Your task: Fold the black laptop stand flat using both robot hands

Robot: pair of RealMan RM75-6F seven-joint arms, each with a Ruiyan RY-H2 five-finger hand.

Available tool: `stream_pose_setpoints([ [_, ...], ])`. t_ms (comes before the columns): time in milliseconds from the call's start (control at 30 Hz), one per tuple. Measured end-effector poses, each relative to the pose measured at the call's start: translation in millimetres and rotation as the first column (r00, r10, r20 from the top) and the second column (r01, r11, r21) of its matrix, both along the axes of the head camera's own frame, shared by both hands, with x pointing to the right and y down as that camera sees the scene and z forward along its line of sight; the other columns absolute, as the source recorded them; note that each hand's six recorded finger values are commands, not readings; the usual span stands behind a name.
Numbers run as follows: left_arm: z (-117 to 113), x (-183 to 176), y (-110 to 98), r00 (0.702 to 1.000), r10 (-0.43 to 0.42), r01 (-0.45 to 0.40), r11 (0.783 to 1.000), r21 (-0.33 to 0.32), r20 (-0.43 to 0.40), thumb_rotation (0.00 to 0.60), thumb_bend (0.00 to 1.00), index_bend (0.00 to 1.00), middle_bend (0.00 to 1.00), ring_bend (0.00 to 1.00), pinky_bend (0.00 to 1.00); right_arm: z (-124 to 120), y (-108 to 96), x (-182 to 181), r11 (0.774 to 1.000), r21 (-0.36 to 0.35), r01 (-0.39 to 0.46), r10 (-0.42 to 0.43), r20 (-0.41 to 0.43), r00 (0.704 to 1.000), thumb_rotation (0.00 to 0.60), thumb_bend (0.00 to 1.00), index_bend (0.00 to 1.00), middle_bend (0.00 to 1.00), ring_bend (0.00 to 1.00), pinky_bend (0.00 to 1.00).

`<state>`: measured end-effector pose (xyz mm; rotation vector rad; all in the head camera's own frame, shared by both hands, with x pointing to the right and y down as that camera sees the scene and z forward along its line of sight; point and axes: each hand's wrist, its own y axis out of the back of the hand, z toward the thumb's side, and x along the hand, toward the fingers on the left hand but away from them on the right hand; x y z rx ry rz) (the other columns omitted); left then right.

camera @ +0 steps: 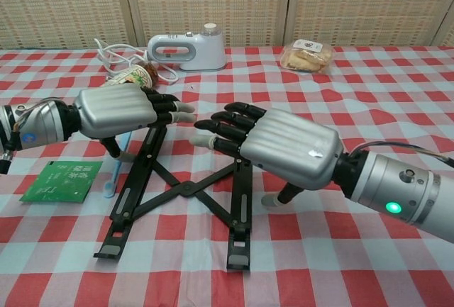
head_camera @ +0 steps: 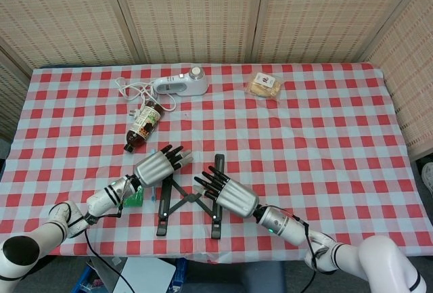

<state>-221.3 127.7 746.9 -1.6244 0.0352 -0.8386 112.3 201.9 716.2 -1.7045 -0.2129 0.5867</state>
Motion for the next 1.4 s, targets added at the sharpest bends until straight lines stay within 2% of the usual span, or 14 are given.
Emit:
stream_pose_setpoints([
  [967, -0.9, 11.6, 6.1, 0.999, -0.029, 0.027, 0.998, -0.057, -0.030, 0.600, 0.19, 0.00, 0.02, 0.07, 0.20, 6.8, 0.9, -12.7, 0.999, 0.030, -0.010, 0.010, 0.023, 1.000, 0.600, 0.00, 0.00, 0.00, 0.00, 0.00],
  [1400, -3.4, 20.7, 7.5, 0.998, -0.045, 0.040, 0.995, -0.087, -0.054, 0.600, 0.19, 0.00, 0.02, 0.07, 0.20, 7.8, 5.2, -24.1, 0.999, 0.037, -0.029, 0.027, 0.062, 0.998, 0.600, 0.00, 0.00, 0.00, 0.00, 0.00],
])
